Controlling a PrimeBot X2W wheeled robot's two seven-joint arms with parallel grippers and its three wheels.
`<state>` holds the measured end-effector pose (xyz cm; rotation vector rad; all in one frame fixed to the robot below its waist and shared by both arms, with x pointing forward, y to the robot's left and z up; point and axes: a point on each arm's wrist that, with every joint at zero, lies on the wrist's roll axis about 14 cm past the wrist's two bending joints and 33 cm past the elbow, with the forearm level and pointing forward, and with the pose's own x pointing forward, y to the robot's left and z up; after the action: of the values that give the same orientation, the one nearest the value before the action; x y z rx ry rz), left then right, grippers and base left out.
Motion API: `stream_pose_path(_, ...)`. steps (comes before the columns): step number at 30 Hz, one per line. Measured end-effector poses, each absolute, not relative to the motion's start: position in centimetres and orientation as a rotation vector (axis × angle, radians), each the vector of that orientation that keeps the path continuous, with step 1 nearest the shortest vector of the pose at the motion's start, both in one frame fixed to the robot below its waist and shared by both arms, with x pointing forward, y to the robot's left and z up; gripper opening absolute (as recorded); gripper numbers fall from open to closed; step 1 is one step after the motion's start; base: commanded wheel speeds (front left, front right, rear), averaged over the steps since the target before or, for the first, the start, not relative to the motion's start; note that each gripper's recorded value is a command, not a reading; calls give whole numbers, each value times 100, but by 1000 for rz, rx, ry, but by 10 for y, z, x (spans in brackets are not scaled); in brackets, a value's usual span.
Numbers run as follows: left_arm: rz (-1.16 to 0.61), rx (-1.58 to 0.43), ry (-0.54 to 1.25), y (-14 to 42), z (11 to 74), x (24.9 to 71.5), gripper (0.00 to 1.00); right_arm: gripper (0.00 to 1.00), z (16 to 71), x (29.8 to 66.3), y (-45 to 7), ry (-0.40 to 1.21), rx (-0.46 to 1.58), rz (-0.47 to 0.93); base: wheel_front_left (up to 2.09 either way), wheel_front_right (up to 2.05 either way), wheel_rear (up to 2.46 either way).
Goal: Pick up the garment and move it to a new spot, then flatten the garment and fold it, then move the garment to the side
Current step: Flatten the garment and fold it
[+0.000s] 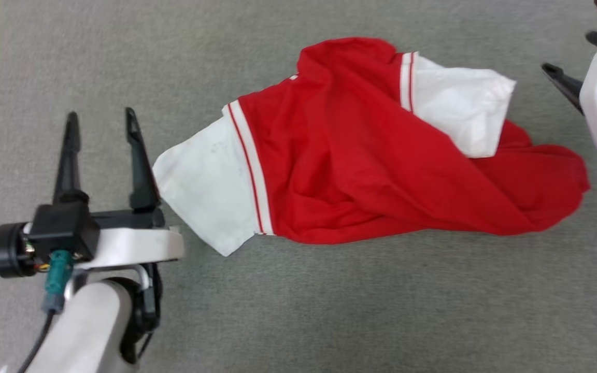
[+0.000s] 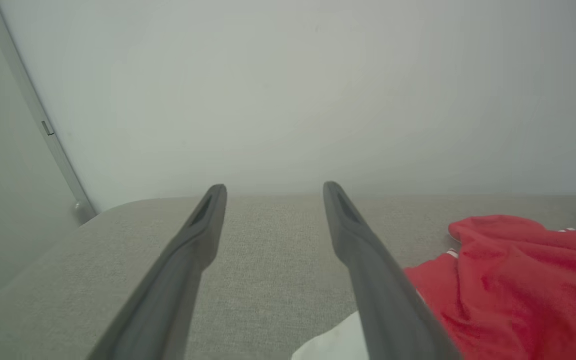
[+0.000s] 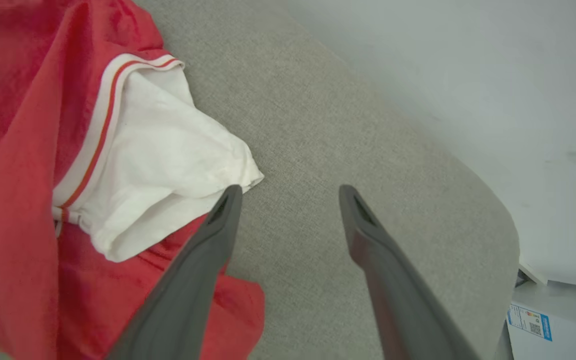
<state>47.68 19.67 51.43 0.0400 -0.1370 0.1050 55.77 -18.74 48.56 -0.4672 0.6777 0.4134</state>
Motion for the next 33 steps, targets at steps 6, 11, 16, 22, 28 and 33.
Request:
stream_pose_path(6,119,19,-95,198,493,472,100,100,442,561,-186,978,-495,442,0,0,0)
stream_pose_path(11,140,20,-56,205,474,472,100,100,404,573,-173,1095,-449,465,0,0,0)
stream_pose_path(16,168,38,-21,217,458,472,100,100,362,569,-157,1175,-450,515,0,0,0)
stream_pose_path(22,175,47,-23,221,457,472,100,0,365,571,-150,1094,-421,549,0,0,0)
stream_pose_path(28,162,47,-38,218,465,466,100,0,416,575,-168,918,-393,533,0,0,0)
stream_pose_path(33,124,33,-47,205,469,462,100,0,436,551,-225,930,-356,427,0,0,0)
